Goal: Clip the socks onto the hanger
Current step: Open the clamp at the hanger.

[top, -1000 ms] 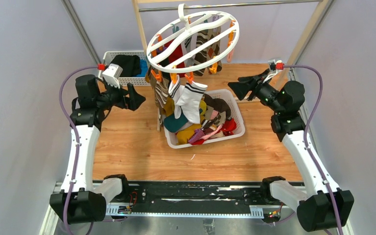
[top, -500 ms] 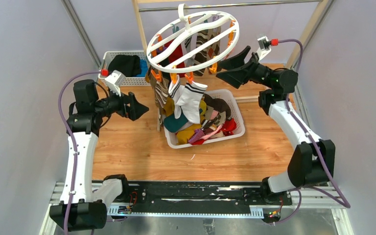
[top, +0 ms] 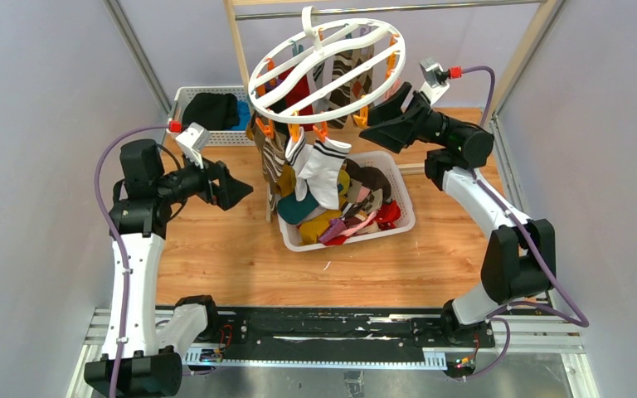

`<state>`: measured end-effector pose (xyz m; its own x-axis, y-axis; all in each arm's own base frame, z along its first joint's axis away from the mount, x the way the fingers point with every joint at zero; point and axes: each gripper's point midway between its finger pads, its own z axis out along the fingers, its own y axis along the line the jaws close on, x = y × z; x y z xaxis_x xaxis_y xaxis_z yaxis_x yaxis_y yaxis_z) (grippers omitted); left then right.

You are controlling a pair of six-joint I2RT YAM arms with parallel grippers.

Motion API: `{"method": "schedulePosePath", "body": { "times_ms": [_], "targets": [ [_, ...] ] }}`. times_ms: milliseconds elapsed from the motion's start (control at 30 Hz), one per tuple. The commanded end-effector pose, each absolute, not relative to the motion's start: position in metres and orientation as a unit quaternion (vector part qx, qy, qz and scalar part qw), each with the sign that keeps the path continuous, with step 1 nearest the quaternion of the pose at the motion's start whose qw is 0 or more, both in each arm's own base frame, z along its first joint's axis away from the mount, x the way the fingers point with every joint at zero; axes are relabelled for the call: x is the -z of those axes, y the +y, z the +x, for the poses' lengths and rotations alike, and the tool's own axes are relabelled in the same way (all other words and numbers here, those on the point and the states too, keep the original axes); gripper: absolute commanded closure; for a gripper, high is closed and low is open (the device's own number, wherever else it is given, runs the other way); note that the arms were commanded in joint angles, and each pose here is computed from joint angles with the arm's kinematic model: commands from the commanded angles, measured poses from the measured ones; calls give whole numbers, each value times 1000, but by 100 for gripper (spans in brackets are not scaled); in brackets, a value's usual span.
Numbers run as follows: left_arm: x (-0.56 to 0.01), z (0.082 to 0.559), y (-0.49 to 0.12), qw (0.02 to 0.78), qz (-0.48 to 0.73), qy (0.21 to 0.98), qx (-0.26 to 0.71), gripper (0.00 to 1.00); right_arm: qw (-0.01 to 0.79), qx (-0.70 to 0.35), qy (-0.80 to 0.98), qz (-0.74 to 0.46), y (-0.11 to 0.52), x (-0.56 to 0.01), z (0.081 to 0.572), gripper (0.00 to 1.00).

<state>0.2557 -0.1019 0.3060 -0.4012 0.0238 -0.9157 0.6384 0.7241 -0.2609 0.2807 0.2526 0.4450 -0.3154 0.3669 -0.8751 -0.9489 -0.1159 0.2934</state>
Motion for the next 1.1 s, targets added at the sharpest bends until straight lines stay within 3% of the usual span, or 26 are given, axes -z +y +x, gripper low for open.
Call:
{"method": "schedulePosePath", "body": {
  "times_ms": [0,300,700,1067],
  "targets": [
    [-310,249,-104,507,218,775,309,0,500,-679,418,-338,252,-454,263,43],
    [-313,246,-103,514,221,772,301,0,504,-683,414,-330,250,-459,257,59],
    [-323,243,-104,525,209,767,303,0,534,-640,457,-310,261,-449,269,99],
    [-339,236,-109,522,192,764,328,0,632,-446,562,-293,304,-432,301,100]
  ]
}}
